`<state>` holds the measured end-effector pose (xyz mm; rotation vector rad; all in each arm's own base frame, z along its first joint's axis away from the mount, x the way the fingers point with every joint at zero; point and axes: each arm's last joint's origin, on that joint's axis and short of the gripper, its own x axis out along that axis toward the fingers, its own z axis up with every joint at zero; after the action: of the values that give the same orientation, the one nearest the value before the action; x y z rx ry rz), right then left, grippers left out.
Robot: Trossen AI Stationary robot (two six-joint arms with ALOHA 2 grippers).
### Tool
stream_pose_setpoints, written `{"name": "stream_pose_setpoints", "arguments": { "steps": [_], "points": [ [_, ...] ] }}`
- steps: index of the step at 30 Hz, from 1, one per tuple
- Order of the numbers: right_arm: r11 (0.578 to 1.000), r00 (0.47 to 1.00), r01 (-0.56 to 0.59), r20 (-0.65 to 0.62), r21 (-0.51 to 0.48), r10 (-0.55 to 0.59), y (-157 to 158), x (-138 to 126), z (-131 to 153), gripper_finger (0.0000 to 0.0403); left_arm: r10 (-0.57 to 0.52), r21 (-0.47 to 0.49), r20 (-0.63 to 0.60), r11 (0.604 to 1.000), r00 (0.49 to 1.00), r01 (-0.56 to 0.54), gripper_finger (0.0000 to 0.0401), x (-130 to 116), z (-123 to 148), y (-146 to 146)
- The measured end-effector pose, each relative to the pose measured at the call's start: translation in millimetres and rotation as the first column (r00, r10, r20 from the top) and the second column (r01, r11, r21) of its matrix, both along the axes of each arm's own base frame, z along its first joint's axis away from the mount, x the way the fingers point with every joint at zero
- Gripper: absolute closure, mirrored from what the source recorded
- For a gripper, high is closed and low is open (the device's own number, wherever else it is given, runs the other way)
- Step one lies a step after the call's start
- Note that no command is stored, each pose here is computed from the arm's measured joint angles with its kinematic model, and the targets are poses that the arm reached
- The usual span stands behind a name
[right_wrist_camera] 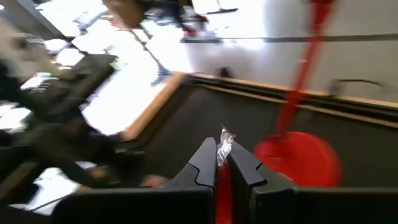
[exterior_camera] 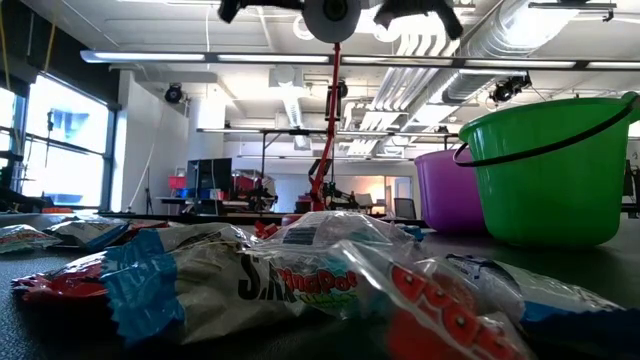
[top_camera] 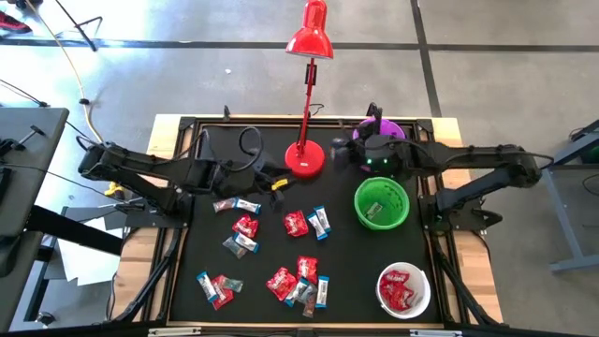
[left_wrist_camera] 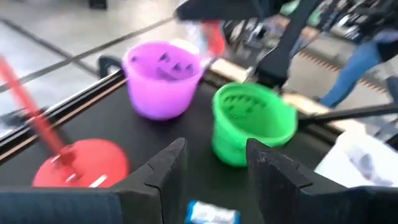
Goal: Organize candy in baskets
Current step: Put the red gummy into the violet bucket
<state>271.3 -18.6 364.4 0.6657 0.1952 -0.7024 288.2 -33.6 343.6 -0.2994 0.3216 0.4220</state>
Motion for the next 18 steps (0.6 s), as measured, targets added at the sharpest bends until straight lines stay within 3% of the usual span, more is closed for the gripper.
{"name": "stream_pose_setpoints", "arguments": {
  "steps": [5,11,14,18],
  "points": [
    [0.991,0.980,0.132,-0.153,0.033,-0.126,-26,-23,-8,0.0400,0.043,0.015,-0.119,0.999,0.992,-0.042,0.0250,-23,2,14],
    [0.956,0.902,0.285,-0.357,0.075,-0.241,-51,-49,-22,0.0395,0.116,0.091,-0.199,0.991,0.973,-0.100,0.0250,-44,6,32],
    [0.948,0.872,0.299,-0.435,0.109,-0.225,-59,-58,-27,0.0394,0.196,0.159,-0.196,0.973,0.961,-0.166,0.0250,-49,10,43],
    [0.969,0.857,0.214,-0.500,0.124,-0.125,-69,-63,-29,0.0393,0.306,0.208,-0.175,0.941,0.936,-0.269,0.0250,-55,15,62]
  ]
}}
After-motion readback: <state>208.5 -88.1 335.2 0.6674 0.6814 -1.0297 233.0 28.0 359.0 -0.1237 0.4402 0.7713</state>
